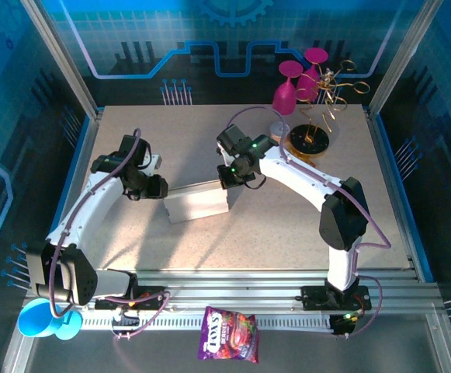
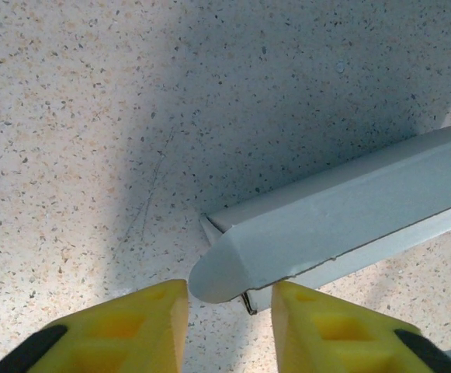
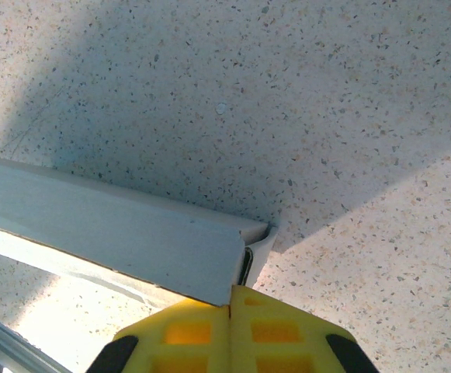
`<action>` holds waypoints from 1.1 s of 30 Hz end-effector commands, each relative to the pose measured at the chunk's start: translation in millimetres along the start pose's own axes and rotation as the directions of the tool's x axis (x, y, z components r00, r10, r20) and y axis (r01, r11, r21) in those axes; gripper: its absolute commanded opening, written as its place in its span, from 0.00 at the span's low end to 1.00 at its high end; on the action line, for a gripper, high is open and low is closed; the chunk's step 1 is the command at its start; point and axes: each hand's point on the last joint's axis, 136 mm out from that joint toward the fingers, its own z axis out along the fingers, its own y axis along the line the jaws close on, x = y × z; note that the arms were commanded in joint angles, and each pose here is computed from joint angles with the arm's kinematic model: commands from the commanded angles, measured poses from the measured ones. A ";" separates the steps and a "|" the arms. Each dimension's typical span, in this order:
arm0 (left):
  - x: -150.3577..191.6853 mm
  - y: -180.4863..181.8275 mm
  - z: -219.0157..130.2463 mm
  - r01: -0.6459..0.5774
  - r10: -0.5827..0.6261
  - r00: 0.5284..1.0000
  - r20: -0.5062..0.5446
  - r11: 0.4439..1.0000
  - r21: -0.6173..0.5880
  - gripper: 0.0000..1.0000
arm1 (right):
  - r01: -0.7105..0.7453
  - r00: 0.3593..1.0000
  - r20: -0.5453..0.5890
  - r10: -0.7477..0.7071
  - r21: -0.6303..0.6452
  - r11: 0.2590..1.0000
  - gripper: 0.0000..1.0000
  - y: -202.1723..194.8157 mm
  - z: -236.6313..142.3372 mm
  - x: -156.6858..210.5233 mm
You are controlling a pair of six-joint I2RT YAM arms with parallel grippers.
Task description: Fold the paper box
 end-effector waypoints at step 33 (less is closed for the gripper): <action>6.9 -8.5 -11.9 0.118 -0.117 0.988 -0.101 0.993 0.007 0.14 | 0.000 0.999 -0.039 0.000 0.011 1.000 0.00 -4.7 0.3 10.1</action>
